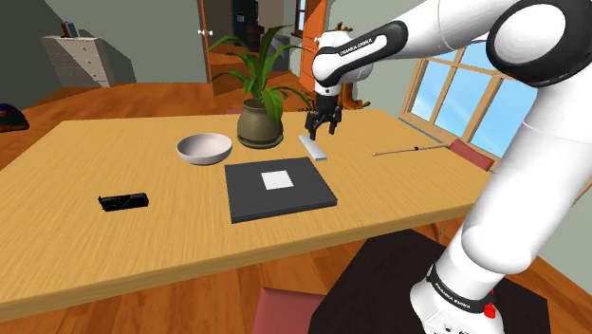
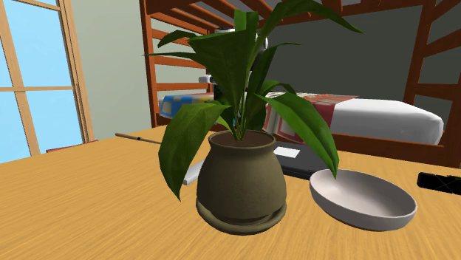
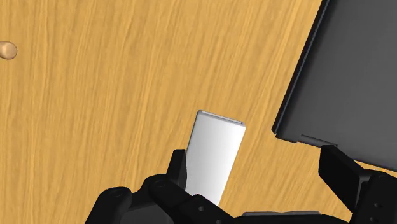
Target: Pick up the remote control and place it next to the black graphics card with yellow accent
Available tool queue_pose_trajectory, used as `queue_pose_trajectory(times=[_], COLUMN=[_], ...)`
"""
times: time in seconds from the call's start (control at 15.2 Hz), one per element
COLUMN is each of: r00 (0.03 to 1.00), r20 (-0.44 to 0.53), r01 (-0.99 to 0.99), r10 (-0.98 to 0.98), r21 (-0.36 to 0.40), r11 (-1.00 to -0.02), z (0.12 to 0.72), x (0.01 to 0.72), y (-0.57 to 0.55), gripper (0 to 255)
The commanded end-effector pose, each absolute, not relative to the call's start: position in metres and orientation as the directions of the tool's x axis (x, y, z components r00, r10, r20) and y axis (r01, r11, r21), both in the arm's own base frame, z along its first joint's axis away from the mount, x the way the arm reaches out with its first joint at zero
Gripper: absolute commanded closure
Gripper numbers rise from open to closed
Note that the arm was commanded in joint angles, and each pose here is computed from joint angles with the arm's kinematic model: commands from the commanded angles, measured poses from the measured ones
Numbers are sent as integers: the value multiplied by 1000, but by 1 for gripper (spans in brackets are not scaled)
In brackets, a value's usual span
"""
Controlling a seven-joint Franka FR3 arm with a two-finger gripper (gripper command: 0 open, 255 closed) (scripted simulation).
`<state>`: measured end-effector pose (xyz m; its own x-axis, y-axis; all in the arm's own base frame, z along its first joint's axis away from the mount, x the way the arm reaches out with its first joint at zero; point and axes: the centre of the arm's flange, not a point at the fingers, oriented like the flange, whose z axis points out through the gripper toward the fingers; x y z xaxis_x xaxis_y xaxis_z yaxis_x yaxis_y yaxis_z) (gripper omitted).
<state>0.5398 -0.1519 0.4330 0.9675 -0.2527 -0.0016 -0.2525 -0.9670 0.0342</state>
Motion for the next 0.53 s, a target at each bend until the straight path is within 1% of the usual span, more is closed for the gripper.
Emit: queue_pose_trajectory(times=[0.0,0.46], r00=[961,932], r20=[1,8], r01=[-277,-362], r10=[-277,-362], r21=[31,20], r11=[-960,-932], z=[421,378], x=[557,619], y=[-167,-220], gripper=[0,0])
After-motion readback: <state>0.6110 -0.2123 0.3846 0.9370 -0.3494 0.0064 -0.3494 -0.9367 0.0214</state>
